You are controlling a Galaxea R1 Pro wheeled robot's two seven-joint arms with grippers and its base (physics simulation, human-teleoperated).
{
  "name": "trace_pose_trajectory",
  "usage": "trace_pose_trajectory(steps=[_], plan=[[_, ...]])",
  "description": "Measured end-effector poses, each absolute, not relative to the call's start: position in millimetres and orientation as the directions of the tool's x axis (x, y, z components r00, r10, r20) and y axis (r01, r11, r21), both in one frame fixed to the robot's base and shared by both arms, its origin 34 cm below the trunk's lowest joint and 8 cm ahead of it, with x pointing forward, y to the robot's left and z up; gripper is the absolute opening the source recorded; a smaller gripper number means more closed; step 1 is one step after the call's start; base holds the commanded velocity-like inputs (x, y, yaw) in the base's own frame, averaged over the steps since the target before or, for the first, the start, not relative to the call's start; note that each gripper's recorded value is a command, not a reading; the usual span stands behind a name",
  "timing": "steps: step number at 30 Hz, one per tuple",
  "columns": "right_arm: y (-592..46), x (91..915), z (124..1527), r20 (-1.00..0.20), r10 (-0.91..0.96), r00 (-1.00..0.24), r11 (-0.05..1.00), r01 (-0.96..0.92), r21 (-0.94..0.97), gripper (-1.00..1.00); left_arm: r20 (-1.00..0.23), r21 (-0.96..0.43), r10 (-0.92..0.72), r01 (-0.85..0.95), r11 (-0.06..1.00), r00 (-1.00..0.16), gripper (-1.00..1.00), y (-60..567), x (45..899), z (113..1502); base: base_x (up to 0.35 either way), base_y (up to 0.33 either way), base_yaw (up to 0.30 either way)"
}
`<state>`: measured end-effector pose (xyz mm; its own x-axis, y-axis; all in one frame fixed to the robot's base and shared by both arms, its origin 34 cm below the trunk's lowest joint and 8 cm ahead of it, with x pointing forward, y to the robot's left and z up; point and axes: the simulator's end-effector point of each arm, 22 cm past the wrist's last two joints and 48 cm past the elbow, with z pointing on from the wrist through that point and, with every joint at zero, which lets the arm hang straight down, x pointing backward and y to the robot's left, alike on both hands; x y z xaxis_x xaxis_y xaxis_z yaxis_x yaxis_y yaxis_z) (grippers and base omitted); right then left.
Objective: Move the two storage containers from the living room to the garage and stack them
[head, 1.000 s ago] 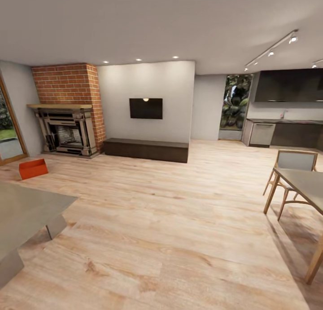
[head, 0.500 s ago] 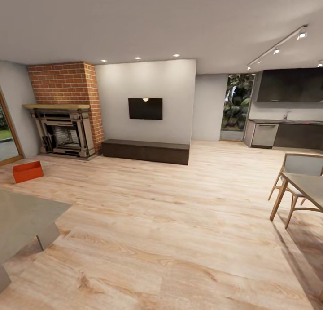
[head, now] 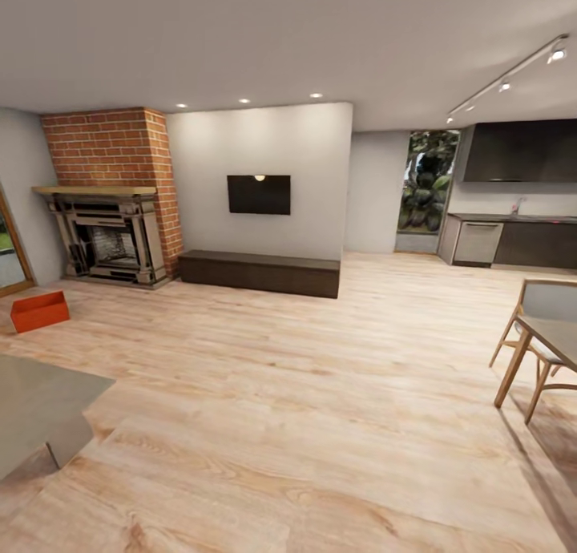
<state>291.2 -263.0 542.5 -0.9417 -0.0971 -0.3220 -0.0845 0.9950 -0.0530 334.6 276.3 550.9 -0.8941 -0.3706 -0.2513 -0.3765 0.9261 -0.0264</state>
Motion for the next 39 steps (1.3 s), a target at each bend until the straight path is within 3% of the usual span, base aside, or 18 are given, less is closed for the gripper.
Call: trace_pose_trajectory(steps=[39], plan=[[-263.0, 291.1, 542.5, -0.322, -0.097, -0.942, 0.995, -0.084, -0.053, 1.00, -0.252, -0.026, -0.371, -0.377, 0.926, -0.894, 1.00, 276.3, 334.6, 550.9, 0.322, 0.000, 0.000]])
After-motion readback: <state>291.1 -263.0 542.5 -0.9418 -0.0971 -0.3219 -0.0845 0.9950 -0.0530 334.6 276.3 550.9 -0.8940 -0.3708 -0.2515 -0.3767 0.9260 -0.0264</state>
